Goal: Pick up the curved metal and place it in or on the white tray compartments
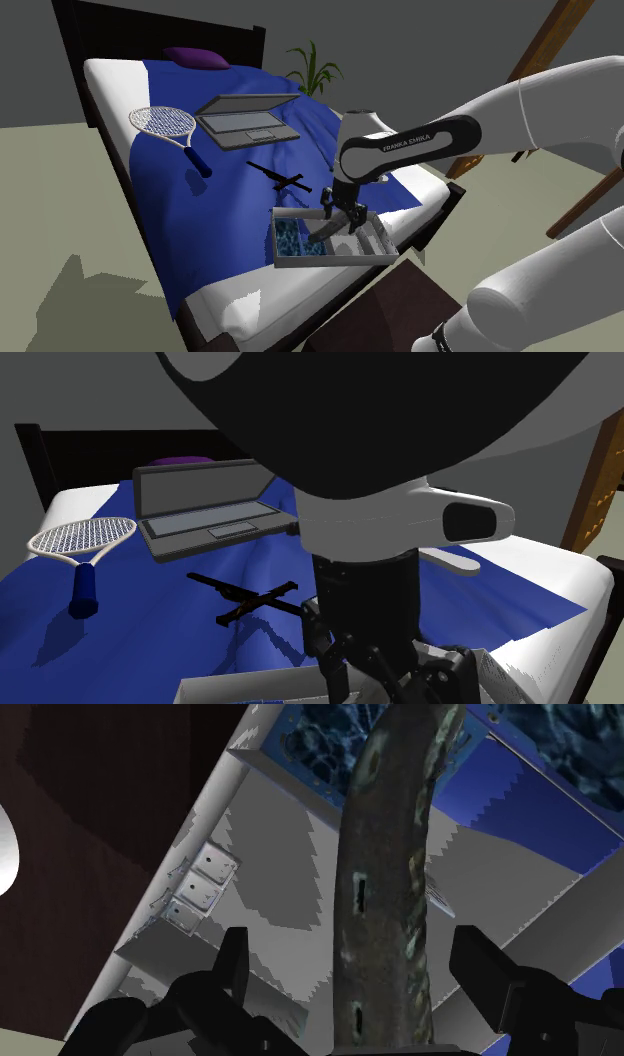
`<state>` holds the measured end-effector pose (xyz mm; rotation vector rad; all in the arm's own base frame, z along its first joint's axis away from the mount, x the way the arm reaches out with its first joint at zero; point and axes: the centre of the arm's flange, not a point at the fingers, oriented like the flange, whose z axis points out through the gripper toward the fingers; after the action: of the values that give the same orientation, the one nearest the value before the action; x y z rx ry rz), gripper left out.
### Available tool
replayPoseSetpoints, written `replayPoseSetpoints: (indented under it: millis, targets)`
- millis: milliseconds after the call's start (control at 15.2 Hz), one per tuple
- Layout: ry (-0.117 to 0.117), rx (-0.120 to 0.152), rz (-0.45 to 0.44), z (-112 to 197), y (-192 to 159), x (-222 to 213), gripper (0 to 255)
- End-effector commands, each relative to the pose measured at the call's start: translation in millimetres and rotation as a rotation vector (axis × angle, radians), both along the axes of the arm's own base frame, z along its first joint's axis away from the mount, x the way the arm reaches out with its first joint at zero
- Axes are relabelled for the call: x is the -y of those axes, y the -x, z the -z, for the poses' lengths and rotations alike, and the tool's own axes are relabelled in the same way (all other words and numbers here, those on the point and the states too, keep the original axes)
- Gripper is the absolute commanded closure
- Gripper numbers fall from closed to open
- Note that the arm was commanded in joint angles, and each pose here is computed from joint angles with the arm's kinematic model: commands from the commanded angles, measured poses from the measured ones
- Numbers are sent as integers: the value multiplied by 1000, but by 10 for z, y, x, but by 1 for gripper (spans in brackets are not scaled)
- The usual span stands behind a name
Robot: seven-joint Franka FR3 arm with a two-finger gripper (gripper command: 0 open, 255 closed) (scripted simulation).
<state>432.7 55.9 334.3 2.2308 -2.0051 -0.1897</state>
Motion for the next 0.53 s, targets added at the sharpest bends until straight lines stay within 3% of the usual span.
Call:
replayPoseSetpoints:
  millis: [0, 66, 330, 462]
  targets:
    - [0, 0, 0, 1, 2, -1, 0]
    - [0, 0, 0, 3, -8, 6, 0]
    - [0, 0, 0, -488, -100, -3, 0]
    - [0, 0, 0, -488, -100, -3, 0]
